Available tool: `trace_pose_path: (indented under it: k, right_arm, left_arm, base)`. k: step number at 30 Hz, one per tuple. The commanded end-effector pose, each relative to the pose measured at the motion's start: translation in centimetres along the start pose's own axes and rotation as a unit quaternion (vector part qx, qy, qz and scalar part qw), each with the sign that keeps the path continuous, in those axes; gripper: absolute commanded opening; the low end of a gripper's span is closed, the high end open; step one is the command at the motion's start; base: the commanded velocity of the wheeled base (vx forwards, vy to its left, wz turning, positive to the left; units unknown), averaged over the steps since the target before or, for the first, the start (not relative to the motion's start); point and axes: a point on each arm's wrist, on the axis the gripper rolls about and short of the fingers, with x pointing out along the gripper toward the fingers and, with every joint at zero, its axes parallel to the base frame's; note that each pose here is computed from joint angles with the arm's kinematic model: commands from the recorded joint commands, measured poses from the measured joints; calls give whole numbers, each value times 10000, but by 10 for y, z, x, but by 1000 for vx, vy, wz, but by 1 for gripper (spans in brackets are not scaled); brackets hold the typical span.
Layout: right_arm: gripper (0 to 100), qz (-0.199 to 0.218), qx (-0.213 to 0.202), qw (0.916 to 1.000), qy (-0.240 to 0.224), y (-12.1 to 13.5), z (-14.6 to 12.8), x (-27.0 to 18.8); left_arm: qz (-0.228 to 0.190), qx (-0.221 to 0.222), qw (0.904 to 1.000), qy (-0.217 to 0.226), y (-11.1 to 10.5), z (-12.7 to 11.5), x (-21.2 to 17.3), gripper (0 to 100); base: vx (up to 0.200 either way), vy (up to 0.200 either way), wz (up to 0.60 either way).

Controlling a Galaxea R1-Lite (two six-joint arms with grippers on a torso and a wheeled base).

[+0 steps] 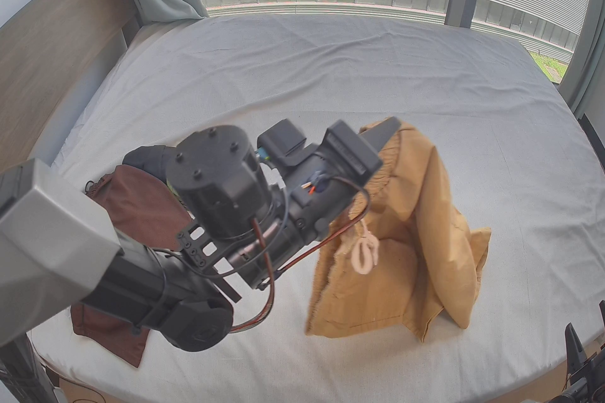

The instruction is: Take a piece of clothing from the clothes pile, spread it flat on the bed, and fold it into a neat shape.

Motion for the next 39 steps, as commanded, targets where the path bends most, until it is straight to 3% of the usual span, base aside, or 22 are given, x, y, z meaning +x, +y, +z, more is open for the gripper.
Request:
trace_pose_path:
  k: [1, 8, 21, 28, 30, 35, 39]
  right_arm:
    - [100, 1, -4, 10000, 7, 0, -5, 0]
    - [100, 1, -4, 10000, 7, 0, -5, 0]
    - [100, 1, -4, 10000, 7, 0, -5, 0]
    - [100, 9, -4, 10000, 7, 0, -5, 0]
    - [100, 9, -12, 10000, 7, 0, -5, 0]
    - [100, 9, -12, 10000, 7, 0, -5, 0]
    - [100, 9, -12, 10000, 7, 0, -5, 0]
  left_arm:
    - [602, 314, 9977, 27, 56, 7, -27, 0]
    - [853, 502, 9951, -23, 78, 9, -46, 0]
    - [1333, 576, 9892, -222, 97, 29, -65, 0]
    - [1829, 1005, 9773, -359, 111, 50, -90, 0]
    - [2150, 1330, 9673, -218, 120, 53, -107, 0]
    - [2308, 1563, 9604, 7, 127, 58, -123, 0]
    - [2506, 1936, 9485, 68, 133, 70, -138, 0]
  base:
    - [0, 0, 0]
    - [0, 0, 0]
    - [0, 0, 0]
    - [0, 0, 0]
    - [0, 0, 0]
    - [0, 0, 0]
    - [0, 0, 0]
